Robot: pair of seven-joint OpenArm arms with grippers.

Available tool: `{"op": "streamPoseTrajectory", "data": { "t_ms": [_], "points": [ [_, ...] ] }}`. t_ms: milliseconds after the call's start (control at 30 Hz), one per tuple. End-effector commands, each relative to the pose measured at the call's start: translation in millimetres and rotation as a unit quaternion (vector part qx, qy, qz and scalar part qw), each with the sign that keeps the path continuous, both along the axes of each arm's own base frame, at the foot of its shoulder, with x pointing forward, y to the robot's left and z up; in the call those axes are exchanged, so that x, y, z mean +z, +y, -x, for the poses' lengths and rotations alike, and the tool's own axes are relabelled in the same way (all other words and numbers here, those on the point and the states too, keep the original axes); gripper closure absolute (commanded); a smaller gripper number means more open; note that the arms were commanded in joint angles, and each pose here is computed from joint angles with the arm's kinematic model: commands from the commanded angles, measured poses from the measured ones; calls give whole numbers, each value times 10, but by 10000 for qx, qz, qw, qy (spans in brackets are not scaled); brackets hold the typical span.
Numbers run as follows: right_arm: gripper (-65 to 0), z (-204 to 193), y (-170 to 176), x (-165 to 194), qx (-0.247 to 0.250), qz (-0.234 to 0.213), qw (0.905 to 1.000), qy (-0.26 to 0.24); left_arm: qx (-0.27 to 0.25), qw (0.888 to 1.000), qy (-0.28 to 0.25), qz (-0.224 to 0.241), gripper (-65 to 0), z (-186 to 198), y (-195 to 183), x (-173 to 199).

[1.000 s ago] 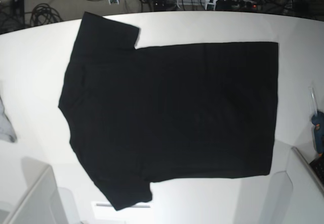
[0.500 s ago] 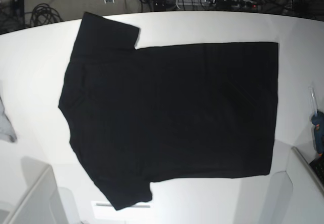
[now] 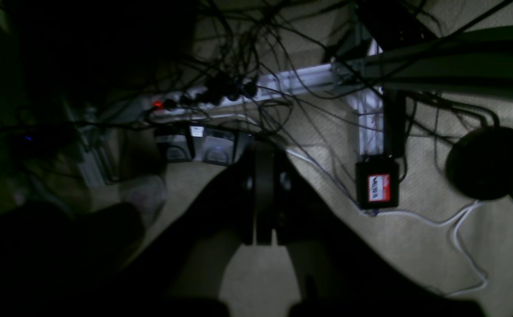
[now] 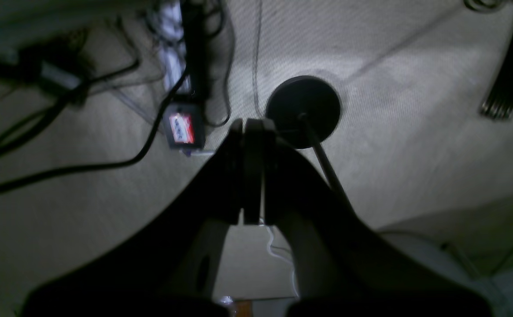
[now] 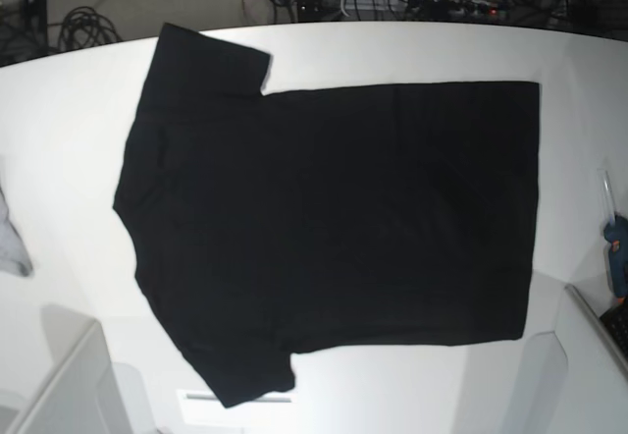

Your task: Fold the T-shirt properly

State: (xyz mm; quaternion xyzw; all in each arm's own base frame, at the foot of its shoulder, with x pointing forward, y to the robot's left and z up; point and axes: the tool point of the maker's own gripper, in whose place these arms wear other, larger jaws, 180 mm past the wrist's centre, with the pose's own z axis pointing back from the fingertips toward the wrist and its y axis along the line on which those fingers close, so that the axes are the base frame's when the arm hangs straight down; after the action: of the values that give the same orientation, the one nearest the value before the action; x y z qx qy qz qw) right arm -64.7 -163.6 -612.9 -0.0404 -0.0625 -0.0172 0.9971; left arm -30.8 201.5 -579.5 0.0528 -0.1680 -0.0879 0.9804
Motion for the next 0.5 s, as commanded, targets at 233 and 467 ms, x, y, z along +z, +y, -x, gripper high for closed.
{"op": "streamPoseTrajectory", "data": {
  "t_ms": [233,467],
  "points": [
    [0,-192,-471,535,-263,522,9968,-536,-259,9978,-612,74,0,-67,-53,562],
    [0,-445,-614,985,-663,810,9884,-1097,-477,9915,-1185,257,0,-275,-217,1060]
  ]
}}
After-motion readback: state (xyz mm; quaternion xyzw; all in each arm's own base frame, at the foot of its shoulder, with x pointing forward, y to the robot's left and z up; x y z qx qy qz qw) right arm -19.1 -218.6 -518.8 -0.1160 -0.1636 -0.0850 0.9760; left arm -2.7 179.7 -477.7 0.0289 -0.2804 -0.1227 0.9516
